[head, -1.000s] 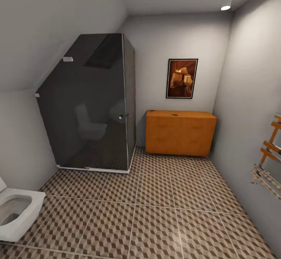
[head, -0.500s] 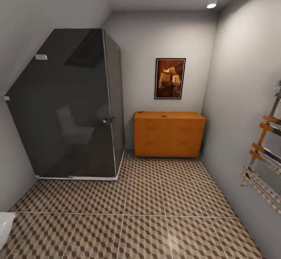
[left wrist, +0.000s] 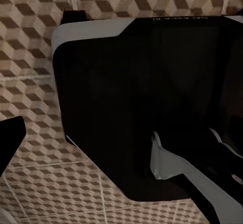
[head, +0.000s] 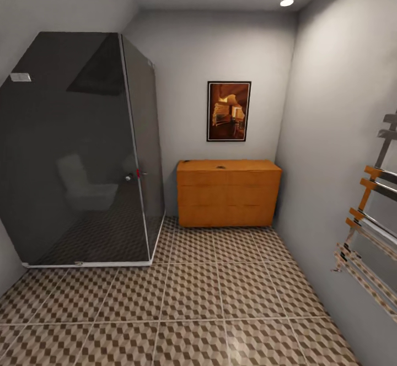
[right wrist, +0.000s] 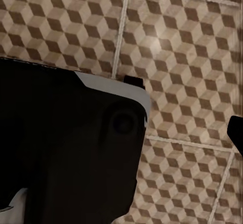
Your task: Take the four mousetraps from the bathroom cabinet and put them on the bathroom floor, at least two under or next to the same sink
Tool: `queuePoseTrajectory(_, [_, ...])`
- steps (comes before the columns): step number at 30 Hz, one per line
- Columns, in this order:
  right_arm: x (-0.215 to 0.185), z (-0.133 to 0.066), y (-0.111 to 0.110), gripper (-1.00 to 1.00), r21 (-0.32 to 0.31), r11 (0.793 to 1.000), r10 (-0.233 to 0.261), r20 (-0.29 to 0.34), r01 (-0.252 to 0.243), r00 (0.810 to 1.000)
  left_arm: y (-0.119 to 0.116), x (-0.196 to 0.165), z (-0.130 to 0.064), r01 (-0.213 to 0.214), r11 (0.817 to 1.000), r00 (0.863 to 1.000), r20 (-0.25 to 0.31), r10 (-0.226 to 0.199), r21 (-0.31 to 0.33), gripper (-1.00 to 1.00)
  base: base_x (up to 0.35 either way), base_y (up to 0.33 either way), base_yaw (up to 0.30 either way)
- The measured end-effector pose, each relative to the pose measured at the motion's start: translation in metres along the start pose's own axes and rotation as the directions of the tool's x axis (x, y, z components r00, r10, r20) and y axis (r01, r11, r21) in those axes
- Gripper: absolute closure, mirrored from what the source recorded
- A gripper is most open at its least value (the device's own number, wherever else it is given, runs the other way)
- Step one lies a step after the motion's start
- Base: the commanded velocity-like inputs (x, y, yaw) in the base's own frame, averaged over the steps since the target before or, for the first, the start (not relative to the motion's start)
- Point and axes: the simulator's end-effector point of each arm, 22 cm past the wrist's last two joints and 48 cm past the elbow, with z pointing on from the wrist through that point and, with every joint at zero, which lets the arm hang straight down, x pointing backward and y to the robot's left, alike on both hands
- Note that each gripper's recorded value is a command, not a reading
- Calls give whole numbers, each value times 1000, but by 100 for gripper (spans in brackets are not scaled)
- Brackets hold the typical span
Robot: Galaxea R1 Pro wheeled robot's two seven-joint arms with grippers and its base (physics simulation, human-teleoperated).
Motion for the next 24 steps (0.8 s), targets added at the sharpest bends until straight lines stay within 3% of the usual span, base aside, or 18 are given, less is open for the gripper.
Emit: queuePoseTrajectory(24, [0,0,0,-100,-2,1000,-1,-2,1,1000,0,2,1,1,1000,1000,-6,-1,0,-100,307,-120,0])
